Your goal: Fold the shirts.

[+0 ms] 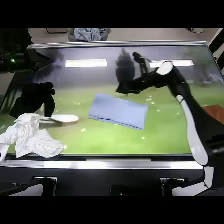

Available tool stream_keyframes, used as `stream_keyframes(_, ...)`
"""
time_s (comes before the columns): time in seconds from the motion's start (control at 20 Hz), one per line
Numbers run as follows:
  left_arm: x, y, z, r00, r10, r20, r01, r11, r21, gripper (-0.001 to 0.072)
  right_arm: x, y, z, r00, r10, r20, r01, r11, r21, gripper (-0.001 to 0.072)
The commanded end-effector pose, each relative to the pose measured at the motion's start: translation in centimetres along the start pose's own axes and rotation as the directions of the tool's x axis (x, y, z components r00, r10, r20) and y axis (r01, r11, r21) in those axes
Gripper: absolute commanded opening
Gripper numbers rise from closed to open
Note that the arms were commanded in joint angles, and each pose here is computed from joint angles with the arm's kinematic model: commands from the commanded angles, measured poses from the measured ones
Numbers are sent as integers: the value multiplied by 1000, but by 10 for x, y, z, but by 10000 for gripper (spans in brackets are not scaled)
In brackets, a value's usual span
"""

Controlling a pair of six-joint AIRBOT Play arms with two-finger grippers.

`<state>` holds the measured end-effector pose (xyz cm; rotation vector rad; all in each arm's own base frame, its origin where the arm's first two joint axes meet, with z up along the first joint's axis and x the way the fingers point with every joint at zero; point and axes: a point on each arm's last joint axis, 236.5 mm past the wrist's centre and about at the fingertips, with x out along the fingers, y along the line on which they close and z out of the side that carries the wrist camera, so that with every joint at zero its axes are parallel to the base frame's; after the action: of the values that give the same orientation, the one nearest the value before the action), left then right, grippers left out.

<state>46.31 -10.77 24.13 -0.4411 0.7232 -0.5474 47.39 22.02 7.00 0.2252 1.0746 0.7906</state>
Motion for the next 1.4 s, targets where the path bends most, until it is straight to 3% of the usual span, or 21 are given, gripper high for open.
stream_keyframes(0.0,6,12,-13,999,11,-31,-11,1000,-12,30,-80,-100,-72,938,-237,-252,262,962,73,685)
stream_keyframes(0.1,9,14,-17,999,12,-41,-12,1000,-18,30,-106,-138,-124,874,-271,-403,357,922,153,666)
stream_keyframes(0.15,9,14,-18,999,11,-42,-12,1000,-19,30,-96,-141,-141,876,-226,-427,337,919,206,663)
stream_keyframes(0.2,9,14,-18,999,11,-42,-12,1000,-19,30,-74,-138,-151,897,-170,-408,291,921,258,623)
stream_keyframes(0.35,9,14,-18,999,11,-43,-12,1000,-19,30,-3,-121,-155,968,-20,-250,130,894,428,612)
stream_keyframes(0.55,9,14,-18,999,10,-42,-11,1000,-19,30,31,-122,-157,981,23,-191,79,857,509,577)
stream_keyframes(0.65,9,14,-18,999,10,-43,-11,1000,-20,30,36,-117,-152,984,45,-172,53,852,521,370)
stream_keyframes(0.75,9,14,-18,999,10,-43,-11,1000,-19,30,36,-112,-154,981,55,-185,43,871,489,47)
stream_keyframes(0.9,9,14,-19,999,10,-46,-11,1000,-18,30,-2,-102,-123,990,75,-119,-33,946,322,48)
stream_keyframes(1.05,11,14,-23,998,6,-60,-6,1000,2,31,-100,-121,-79,997,-72,-2,70,966,251,48)
stream_keyframes(1.2,16,18,-32,997,7,-81,-4,999,34,30,-214,-165,-82,956,-290,39,260,904,341,48)
stream_keyframes(1.35,21,24,-42,994,8,-105,-3,999,41,31,-306,-185,-100,914,-395,94,317,839,442,48)
